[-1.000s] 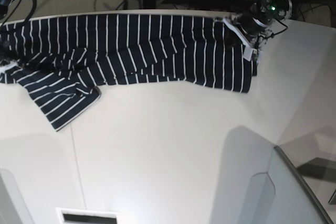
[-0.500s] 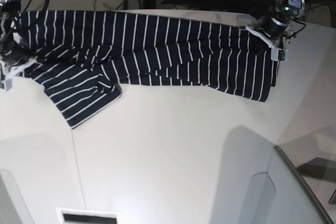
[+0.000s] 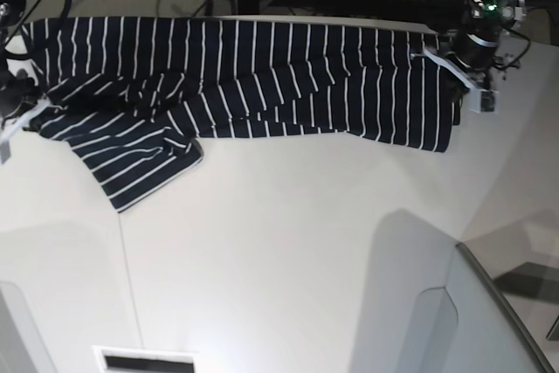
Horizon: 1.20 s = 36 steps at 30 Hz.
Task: Layout the t-shirt on the table in an organized manner, then fold the t-shirt properly
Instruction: 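Regrasp the shirt edge with the left gripper and pull it taut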
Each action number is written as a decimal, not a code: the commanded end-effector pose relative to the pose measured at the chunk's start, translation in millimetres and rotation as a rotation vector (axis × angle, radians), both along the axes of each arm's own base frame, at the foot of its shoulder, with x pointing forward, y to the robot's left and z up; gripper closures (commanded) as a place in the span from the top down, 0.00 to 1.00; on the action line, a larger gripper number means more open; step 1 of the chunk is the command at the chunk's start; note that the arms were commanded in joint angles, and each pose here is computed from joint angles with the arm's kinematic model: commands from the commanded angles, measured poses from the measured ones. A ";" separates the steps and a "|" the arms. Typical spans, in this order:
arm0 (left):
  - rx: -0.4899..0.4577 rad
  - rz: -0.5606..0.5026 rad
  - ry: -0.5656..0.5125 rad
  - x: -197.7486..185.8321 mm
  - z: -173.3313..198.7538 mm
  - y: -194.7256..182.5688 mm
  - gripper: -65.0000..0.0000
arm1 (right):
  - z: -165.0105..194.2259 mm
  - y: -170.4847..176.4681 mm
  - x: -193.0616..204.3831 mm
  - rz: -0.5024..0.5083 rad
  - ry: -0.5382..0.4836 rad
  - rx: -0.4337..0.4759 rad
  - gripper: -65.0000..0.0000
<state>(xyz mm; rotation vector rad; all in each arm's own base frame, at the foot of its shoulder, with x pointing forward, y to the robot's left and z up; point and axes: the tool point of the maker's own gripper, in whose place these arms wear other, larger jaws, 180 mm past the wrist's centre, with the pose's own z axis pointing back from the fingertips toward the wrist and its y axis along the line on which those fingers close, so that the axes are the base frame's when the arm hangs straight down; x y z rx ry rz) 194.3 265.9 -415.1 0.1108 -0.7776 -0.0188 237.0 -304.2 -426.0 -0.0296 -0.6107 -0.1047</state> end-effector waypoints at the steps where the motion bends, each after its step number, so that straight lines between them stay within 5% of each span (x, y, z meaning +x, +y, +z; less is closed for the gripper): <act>1: 0.010 -0.001 -0.017 7.2 5.1 2.3 0.00 | 15.4 -7.8 8.9 0.002 -0.041 -0.030 0.00; 11: -0.089 0.114 0.106 -14.8 -80.5 26.4 0.00 | 1.2 -17.8 -20.1 -0.086 0.061 0.005 0.00; 20: -0.090 0.132 0.105 -25.7 -88.6 33.3 0.00 | -52.3 -11.2 -47.1 -0.138 0.188 0.115 0.00; 23: -0.084 0.127 0.104 -28.2 -86.3 33.4 0.00 | -60.1 -16.2 -51.6 -0.139 0.231 0.083 0.01; 30: -0.051 0.133 0.027 -23.4 -56.1 37.9 0.00 | -52.7 -26.3 -51.7 -0.122 0.337 -0.009 0.43; 36: -0.015 0.147 -0.009 -13.5 -28.5 44.6 0.00 | -7.9 -24.3 -35.4 -0.105 0.204 -0.102 0.44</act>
